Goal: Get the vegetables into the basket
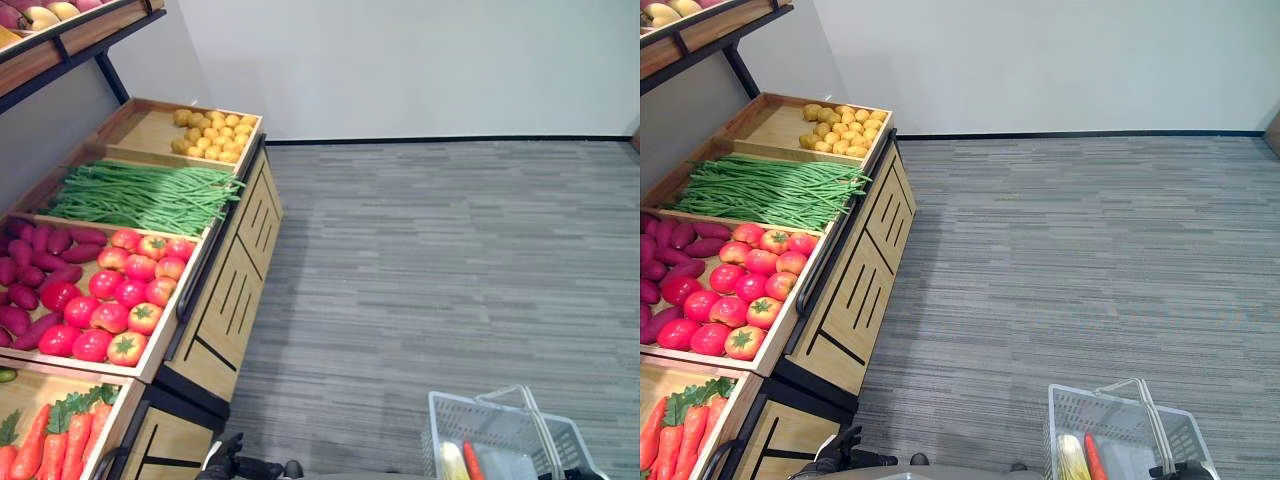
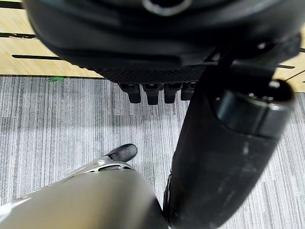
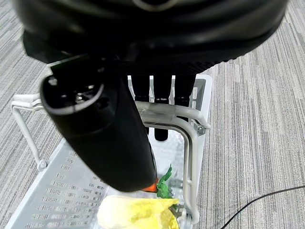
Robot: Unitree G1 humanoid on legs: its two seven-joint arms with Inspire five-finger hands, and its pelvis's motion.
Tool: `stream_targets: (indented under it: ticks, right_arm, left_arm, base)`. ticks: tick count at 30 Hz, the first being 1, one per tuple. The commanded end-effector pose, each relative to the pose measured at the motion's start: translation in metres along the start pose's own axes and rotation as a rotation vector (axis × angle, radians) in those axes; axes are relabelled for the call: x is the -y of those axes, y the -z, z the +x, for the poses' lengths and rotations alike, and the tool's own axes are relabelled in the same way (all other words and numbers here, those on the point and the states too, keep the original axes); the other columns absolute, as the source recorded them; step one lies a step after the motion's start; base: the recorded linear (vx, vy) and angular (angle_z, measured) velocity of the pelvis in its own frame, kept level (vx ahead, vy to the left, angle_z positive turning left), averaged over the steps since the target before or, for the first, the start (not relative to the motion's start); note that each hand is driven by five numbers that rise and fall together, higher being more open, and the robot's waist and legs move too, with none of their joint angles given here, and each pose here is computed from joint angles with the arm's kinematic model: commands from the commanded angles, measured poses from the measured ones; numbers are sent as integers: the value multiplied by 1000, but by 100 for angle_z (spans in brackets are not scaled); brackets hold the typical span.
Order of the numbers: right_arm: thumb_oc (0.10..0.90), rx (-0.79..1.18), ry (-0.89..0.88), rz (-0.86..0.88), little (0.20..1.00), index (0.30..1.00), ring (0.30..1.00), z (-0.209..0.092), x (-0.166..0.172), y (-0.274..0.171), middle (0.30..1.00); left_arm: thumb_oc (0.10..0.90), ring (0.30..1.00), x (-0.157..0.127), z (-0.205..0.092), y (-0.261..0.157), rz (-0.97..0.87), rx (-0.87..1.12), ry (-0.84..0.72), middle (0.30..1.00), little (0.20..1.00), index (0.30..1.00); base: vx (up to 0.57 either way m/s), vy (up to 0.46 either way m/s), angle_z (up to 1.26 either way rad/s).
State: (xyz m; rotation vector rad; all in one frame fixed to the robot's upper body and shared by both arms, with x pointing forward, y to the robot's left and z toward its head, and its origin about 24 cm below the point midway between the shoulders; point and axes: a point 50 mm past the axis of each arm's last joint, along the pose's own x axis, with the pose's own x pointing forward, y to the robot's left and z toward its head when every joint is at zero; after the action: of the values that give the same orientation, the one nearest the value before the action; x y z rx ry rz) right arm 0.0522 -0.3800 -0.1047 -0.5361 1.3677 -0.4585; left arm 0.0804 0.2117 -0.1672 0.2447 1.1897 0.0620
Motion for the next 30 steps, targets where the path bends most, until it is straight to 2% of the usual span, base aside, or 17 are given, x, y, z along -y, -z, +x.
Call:
stream_targets:
  ticks: [1,7,10,11,18,24,25,27,28,29,30]
  right_arm:
    - [900,17,138,37,1000,1000,1000,-1,50,-15,1000]
    - [900,0,114,48,1000,1000,1000,-2,50,-13,1000]
    - [900,-10,99,-68,1000,1000,1000,-2,50,-14,1000]
    - [900,-12,99,-200,1000,1000,1000,-2,52,-16,1000]
    - [900,-8,102,-110,1000,1000,1000,-2,51,-15,1000]
    - [900,14,93,-99,1000,1000,1000,-2,51,-20,1000]
    - [900,16,86,-217,1000,1000,1000,-1,49,-22,1000]
    - [900,-53,3,-719,1000,1000,1000,-1,36,-14,1000]
    - [900,-49,11,-773,1000,1000,1000,-1,39,-18,1000]
    - [900,-84,3,-1124,1000,1000,1000,-1,41,-12,1000]
    - [900,-84,4,-1125,1000,1000,1000,-1,41,-12,1000]
  left_arm:
    - [900,1000,-24,-4,28,61,-126,-52,1000,1000,1000]
    - [900,1000,-24,-5,30,68,-139,-43,1000,1000,1000]
    - [900,1000,-25,-5,29,79,-140,-37,1000,1000,1000]
    - [900,1000,-23,-4,28,90,-135,-31,1000,1000,1000]
    - [900,1000,-22,-4,28,81,-134,-27,1000,1000,1000]
    - [900,1000,-23,-4,29,70,-141,-31,1000,1000,1000]
    - [900,1000,-23,-4,28,74,-138,-29,1000,1000,1000]
    - [900,1000,-24,-4,27,123,-135,-16,1000,1000,1000]
    - [900,1000,-24,-4,27,130,-135,-10,1000,1000,1000]
    - [900,1000,-21,-4,27,143,-137,3,1000,1000,1000]
    - [900,1000,-21,-4,27,143,-136,3,1000,1000,1000]
  base:
    - [0,0,0]
    - [0,0,0]
    - [0,0,0]
    - [0,0,0]
    - [0,0,0]
    - [0,0,0]
    - [0,0,0]
    - [0,0,0]
    - [0,0,0]
    - [0,0,0]
    - [0,0,0]
